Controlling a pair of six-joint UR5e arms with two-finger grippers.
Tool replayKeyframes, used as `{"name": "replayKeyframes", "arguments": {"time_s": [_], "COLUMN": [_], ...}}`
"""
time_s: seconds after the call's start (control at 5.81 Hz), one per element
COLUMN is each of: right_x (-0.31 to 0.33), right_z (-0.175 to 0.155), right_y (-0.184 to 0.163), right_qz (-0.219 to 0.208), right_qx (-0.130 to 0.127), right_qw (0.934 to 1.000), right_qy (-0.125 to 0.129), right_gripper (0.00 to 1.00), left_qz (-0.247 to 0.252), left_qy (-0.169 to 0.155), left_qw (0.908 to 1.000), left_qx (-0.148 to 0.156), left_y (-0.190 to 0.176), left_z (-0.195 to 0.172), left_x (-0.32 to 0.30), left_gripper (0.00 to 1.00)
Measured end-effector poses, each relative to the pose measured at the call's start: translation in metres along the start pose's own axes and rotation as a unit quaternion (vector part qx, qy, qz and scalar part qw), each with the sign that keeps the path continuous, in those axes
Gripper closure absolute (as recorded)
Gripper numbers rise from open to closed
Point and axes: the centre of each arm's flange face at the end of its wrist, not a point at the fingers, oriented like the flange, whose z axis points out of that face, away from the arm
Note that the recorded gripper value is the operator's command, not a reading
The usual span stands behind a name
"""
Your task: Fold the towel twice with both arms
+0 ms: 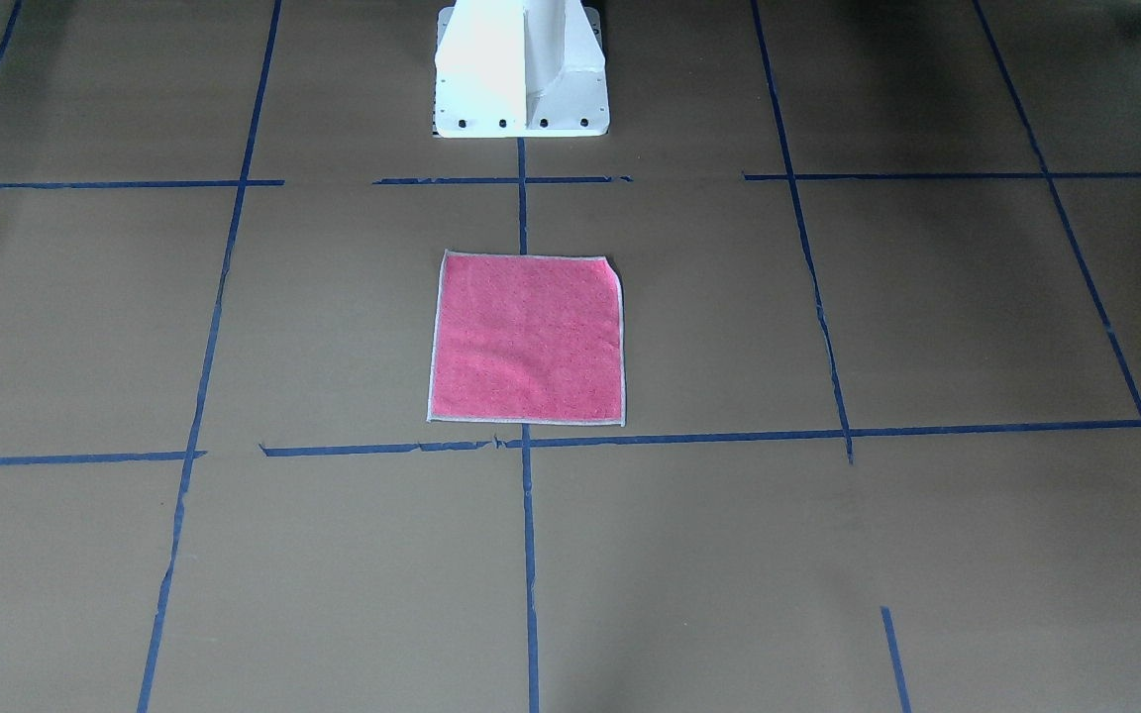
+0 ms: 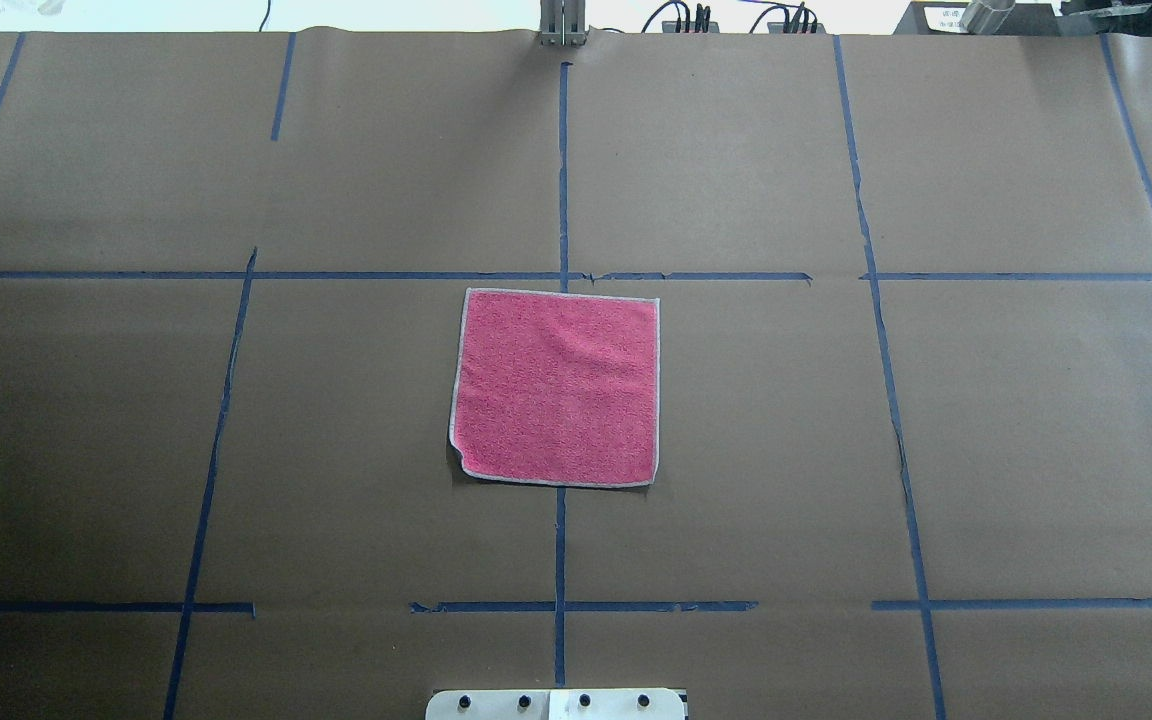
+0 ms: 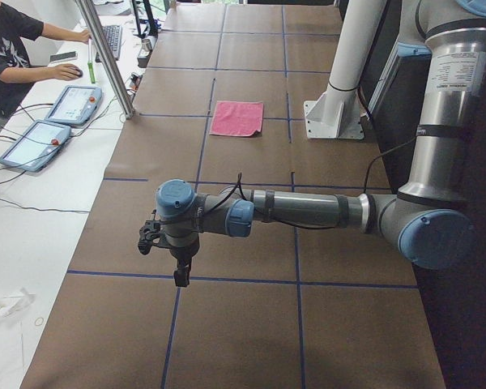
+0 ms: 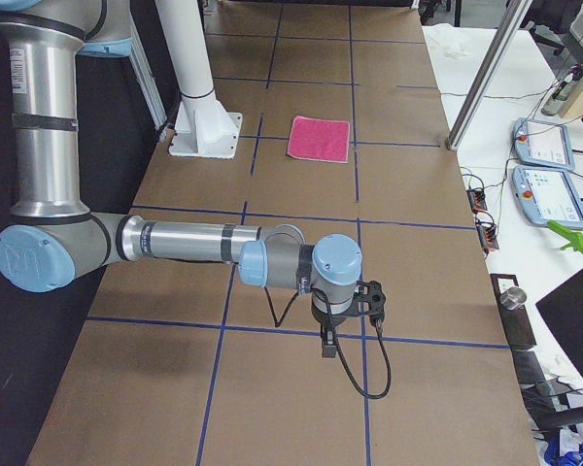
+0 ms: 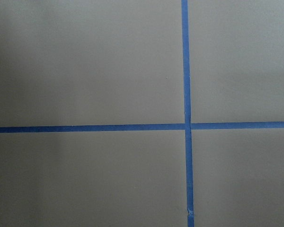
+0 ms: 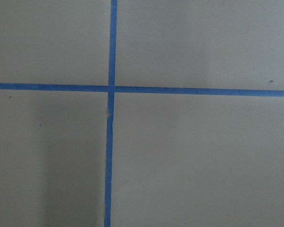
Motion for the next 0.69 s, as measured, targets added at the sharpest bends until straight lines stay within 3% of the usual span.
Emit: {"name": "replayKeyframes", "arguments": {"time_s": [0.34, 0.69], "right_x": [-0.015, -0.108], "right_z": [-0.009, -0.023], "right_y": [-0.019, -0.091], "right_qz": [-0.013, -0.035], "right_qx": [0.008, 0.020], "right_qw": [0.9999, 0.9992], "right_qy": [0.000, -0.005], "right_gripper": [0.00, 0.00], "left_qz": [0.004, 0.006], "left_qy": [0.004, 0.013], "left_qw": [1.0000, 0.9999], "left_qx": [0.007, 0.003], "left_y": [-0.022, -0.091], "left_z": [-0.011, -0.029], "left_x": [0.019, 0.125], "left_gripper": [0.00, 0.00]}}
